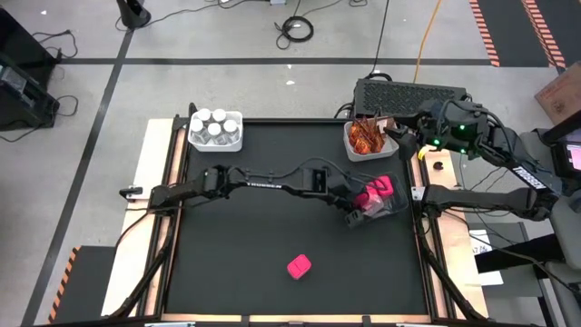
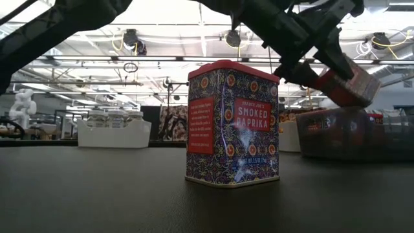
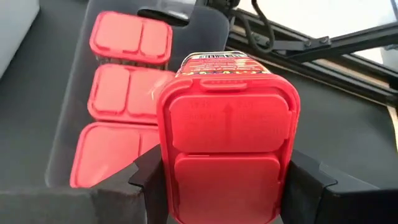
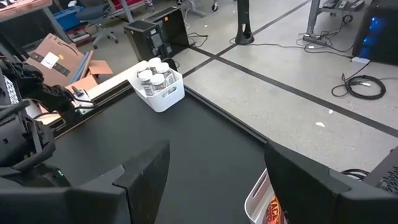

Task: Sort spices by type
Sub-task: Put the red seasoning can into the black transparent bin

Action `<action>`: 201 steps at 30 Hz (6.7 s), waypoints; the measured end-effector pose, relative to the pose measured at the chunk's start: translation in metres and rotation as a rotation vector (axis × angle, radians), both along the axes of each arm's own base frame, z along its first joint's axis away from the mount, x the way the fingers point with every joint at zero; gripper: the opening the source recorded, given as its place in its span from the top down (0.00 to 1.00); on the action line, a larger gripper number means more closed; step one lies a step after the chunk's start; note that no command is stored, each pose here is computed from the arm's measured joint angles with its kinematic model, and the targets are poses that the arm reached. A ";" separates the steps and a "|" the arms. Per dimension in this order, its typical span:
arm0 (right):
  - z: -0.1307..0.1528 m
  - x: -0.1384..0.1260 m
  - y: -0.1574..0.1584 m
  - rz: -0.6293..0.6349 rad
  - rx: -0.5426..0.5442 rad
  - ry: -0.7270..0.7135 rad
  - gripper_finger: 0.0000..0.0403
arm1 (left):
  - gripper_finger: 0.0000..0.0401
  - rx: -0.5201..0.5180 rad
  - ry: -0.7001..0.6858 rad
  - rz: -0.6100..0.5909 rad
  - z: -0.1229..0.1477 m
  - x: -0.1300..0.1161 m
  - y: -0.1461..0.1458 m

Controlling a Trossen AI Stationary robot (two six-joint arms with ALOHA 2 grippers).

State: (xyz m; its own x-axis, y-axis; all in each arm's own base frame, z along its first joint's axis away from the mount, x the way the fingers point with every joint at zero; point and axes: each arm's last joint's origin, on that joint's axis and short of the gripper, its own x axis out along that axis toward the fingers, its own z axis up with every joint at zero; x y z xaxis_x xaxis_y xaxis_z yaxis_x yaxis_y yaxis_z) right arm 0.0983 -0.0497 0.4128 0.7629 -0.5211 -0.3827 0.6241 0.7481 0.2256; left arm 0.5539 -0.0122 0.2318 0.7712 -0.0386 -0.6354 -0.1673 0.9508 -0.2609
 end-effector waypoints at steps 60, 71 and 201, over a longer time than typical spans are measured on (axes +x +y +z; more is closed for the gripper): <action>-0.036 0.015 0.015 0.280 0.455 0.291 0.44 | 0.28 0.374 0.313 0.083 0.174 -0.163 0.009; -0.080 0.060 0.036 0.260 0.666 0.526 0.93 | 0.28 0.508 0.269 0.353 0.230 -0.270 0.027; -0.121 0.102 0.117 0.616 0.155 0.748 1.00 | 0.28 -0.107 0.245 0.327 -0.005 -0.175 -0.210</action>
